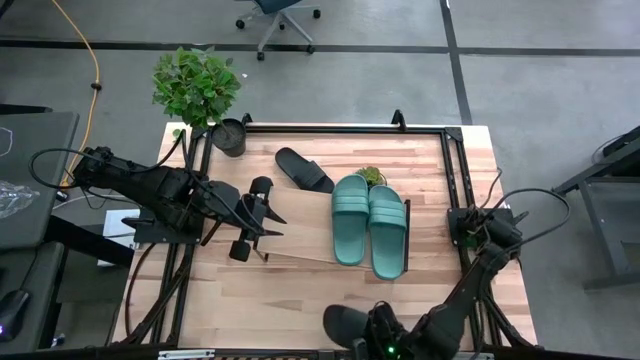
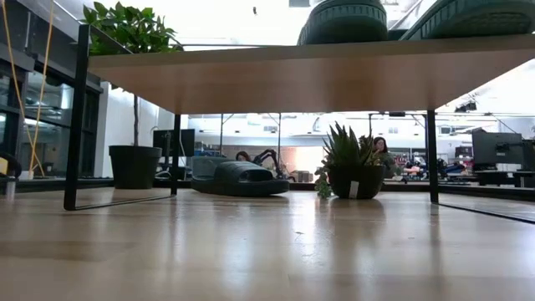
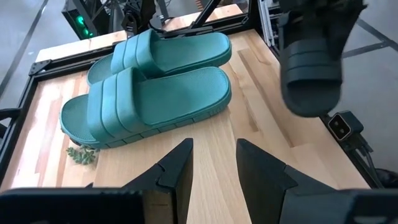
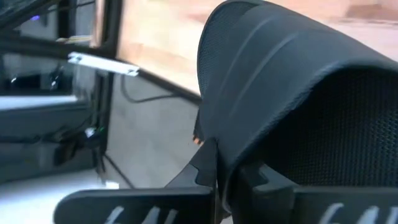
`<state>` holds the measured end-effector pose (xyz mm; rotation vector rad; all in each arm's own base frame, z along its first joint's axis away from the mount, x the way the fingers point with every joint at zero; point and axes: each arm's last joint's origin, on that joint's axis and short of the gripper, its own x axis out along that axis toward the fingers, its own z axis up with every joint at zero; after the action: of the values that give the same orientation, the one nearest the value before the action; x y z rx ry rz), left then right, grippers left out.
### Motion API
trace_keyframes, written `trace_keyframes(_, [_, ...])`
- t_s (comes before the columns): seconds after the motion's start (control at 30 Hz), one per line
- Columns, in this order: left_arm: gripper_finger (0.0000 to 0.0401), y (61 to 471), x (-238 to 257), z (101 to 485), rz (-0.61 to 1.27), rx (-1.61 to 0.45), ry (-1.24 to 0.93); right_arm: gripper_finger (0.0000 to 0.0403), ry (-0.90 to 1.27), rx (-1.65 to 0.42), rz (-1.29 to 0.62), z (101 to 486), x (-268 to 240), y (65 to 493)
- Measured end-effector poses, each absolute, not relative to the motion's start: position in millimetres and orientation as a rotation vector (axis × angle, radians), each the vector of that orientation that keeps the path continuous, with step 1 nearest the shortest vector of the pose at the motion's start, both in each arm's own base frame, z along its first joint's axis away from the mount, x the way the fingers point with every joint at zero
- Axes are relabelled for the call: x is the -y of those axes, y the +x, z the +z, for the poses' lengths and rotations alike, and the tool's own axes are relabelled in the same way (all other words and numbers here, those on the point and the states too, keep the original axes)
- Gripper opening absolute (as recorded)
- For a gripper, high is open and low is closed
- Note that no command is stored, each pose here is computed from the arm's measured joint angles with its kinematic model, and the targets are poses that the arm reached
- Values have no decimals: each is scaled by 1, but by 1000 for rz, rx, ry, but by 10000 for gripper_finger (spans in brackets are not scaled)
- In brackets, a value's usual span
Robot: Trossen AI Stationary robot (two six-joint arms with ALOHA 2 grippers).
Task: Pick and place slides into the shelf
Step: Put the bottom black slipper on the shelf
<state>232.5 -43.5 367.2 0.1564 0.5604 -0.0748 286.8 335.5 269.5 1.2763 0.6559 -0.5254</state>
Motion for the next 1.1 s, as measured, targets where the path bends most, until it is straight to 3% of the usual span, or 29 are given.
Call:
trace_keyframes(0.27, [111, 232, 43, 367, -71, -561, 143, 0, 1229, -667, -371, 310, -342, 289])
trace_keyframes(0.5, [111, 232, 44, 367, -66, -561, 123, 0, 1125, -851, -254, 342, -329, 297])
trace_keyframes(0.83, [111, 232, 43, 367, -48, -565, 61, 0, 804, -1030, -111, 397, -266, 309])
trace_keyframes(1.1, [111, 225, 42, 373, -31, -538, 37, 0, 613, -1108, -59, 426, -192, 295])
